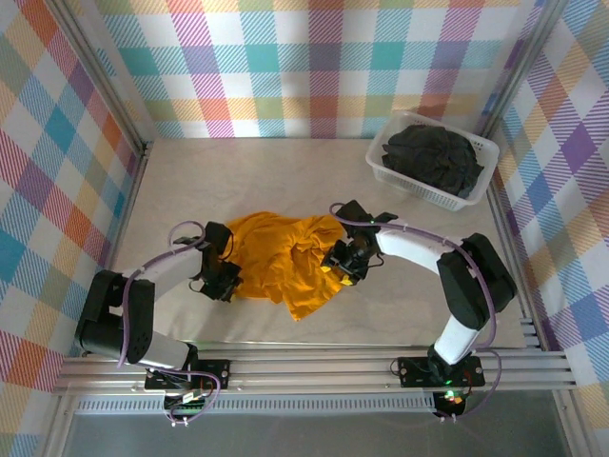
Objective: Fold and stack the t-shirts
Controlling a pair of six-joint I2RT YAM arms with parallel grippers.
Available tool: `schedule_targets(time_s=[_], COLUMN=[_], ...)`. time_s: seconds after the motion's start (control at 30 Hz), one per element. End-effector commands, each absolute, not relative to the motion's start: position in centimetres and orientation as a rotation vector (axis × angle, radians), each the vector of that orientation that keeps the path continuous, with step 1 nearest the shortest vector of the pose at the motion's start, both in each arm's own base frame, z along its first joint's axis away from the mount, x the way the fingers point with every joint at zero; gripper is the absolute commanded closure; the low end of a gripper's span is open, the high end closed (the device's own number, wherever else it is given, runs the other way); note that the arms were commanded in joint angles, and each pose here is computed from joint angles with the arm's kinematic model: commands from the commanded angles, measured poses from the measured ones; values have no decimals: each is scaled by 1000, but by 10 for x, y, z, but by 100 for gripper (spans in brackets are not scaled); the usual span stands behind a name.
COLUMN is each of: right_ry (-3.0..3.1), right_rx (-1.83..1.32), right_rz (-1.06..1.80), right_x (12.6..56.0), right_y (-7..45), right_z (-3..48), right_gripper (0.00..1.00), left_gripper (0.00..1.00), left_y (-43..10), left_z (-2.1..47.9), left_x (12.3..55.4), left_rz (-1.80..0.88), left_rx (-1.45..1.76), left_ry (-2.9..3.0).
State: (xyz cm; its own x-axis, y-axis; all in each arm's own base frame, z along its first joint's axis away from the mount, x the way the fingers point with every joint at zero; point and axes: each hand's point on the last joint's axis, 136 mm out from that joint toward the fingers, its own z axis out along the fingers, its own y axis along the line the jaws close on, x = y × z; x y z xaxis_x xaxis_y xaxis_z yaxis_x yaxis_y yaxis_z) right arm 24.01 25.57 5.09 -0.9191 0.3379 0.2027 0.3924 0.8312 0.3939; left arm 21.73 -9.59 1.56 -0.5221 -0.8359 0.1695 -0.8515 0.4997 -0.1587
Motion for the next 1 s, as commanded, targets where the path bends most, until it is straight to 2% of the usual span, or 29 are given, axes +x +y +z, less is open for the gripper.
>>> schedule_targets(time_s=[0.0,0.13,0.33,0.43,0.5,0.63,0.83,0.97], right_ry=[-2881,-3009,-3046,-3080,-3139,-3206,-3261,-3356], right_rx=[-599,-619,-658,-644,-632,-634,-614,-533], right_rz=[-571,-390,-305,-299,-253,-115,-46,-126], right_x=[242,270,322,346,361,366,340,337], right_y=[249,212,174,167,159,141,120,119], right_z=[37,29,20,28,42,62,79,103], right_gripper=[57,73,99,100,100,100,100,100], left_gripper=[100,100,100,100,100,100,100,100], left_y=[-105,-74,-29,-21,-1,10,-10,-28], left_z=[33,80,110,115,118,113,91,105], left_x=[265,275,279,285,279,270,259,275], left_rz=[542,458,357,370,223,153,355,590], left_rx=[1536,1523,1557,1612,1670,1681,1669,1662], left_ry=[-2755,-2903,-2974,-2967,-2976,-2966,-2914,-2917])
